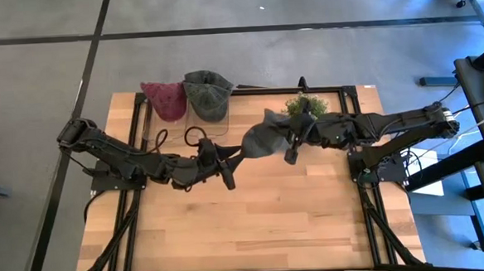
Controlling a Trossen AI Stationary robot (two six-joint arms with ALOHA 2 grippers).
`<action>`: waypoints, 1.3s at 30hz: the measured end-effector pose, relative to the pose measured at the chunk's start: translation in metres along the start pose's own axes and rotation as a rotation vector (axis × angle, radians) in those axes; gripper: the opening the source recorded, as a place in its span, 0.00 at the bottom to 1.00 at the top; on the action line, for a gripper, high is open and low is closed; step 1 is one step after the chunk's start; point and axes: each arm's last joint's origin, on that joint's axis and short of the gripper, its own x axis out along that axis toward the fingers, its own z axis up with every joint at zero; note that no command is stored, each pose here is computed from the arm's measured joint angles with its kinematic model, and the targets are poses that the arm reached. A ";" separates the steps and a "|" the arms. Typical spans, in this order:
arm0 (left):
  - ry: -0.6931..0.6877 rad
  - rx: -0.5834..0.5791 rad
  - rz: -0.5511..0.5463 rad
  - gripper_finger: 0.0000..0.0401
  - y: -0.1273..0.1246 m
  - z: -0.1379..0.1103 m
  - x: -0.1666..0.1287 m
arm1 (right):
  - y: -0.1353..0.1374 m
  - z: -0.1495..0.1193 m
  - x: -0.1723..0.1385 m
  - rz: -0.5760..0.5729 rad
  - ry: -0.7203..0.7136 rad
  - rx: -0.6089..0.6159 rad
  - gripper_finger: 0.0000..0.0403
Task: Pick & Place hat
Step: Put the black cap into the right transparent bin
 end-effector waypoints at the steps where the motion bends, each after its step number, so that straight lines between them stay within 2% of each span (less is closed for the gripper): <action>1: -0.002 0.023 0.005 0.37 0.000 0.000 0.000 | 0.000 0.000 0.000 0.000 0.001 -0.001 0.03; 7: -0.003 0.177 0.009 0.38 0.000 0.000 0.000 | 0.000 -0.003 0.000 0.003 0.029 -0.016 0.03; 13: 0.021 0.211 0.020 0.37 0.002 -0.003 0.000 | 0.002 -0.003 -0.001 0.011 0.027 -0.018 0.03; 21: 0.057 0.132 0.081 0.38 0.008 -0.010 0.000 | 0.002 -0.001 -0.001 0.012 0.006 -0.006 0.03; 24: 0.052 0.103 0.088 0.38 0.008 -0.009 0.000 | 0.003 0.002 -0.001 0.045 -0.024 0.011 0.03; 39: 0.068 0.085 -0.016 0.37 0.004 -0.005 0.002 | 0.005 0.005 0.002 0.051 -0.054 -0.021 0.03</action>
